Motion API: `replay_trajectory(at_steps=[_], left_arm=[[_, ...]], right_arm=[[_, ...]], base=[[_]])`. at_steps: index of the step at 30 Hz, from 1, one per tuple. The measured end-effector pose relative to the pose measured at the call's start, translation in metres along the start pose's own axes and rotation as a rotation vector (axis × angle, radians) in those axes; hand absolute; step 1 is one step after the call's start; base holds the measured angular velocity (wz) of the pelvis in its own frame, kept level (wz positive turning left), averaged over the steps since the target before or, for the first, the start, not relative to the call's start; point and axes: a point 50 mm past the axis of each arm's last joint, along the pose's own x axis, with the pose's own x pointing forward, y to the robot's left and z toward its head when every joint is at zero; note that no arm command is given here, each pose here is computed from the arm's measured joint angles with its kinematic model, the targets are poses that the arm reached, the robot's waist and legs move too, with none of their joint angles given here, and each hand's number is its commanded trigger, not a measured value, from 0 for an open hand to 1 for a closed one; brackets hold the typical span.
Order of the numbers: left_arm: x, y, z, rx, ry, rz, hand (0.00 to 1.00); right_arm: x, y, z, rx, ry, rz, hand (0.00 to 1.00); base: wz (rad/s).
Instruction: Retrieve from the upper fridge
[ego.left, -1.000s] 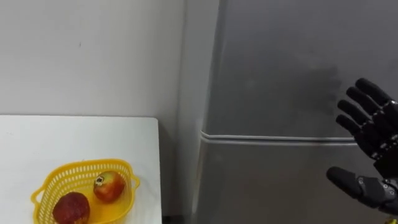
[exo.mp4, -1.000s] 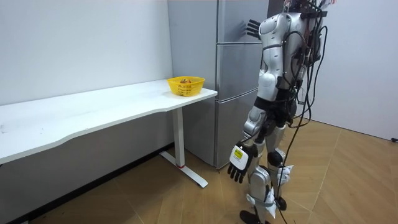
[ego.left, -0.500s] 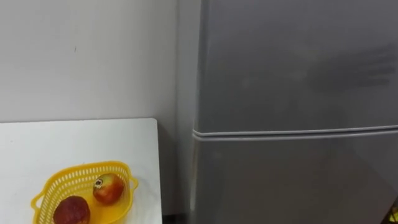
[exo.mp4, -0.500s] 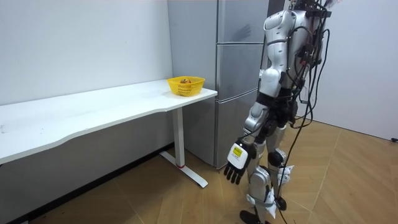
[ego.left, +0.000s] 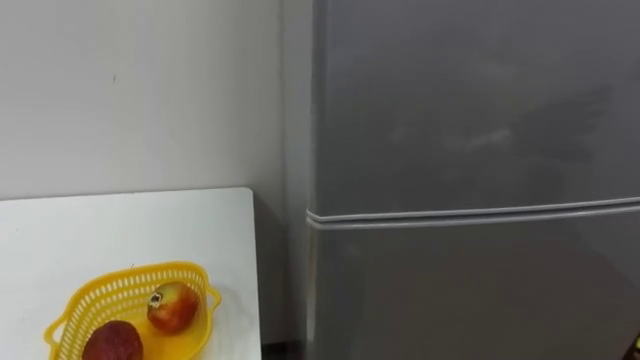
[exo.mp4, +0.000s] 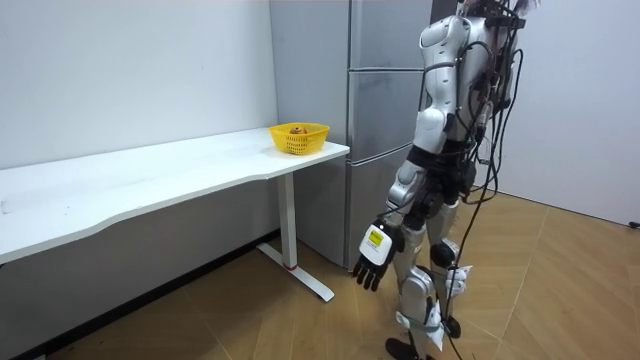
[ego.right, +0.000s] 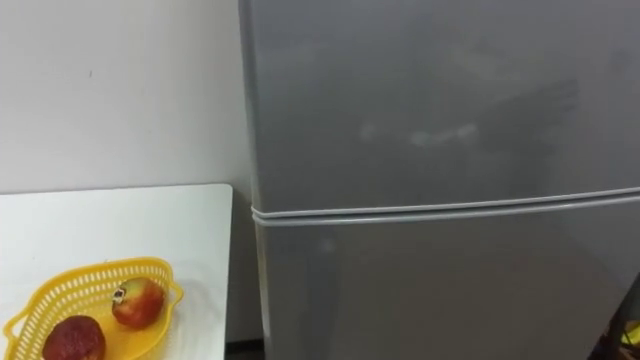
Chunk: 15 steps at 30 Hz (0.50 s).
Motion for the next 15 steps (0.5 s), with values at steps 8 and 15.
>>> replay_trajectory(at_steps=[8, 15], left_arm=[[0.0, -0.007, 0.007, 0.05, -0.008, -0.045, 0.0], [0.0, -0.01, 0.009, 0.068, -0.019, -0.058, 0.0]], right_arm=[[-0.048, -0.01, -0.092, -0.341, 0.294, 0.125, 0.0], [-0.091, -0.021, -0.142, -0.514, 0.501, 0.262, 0.0]], base=[[0.01], [0.01]])
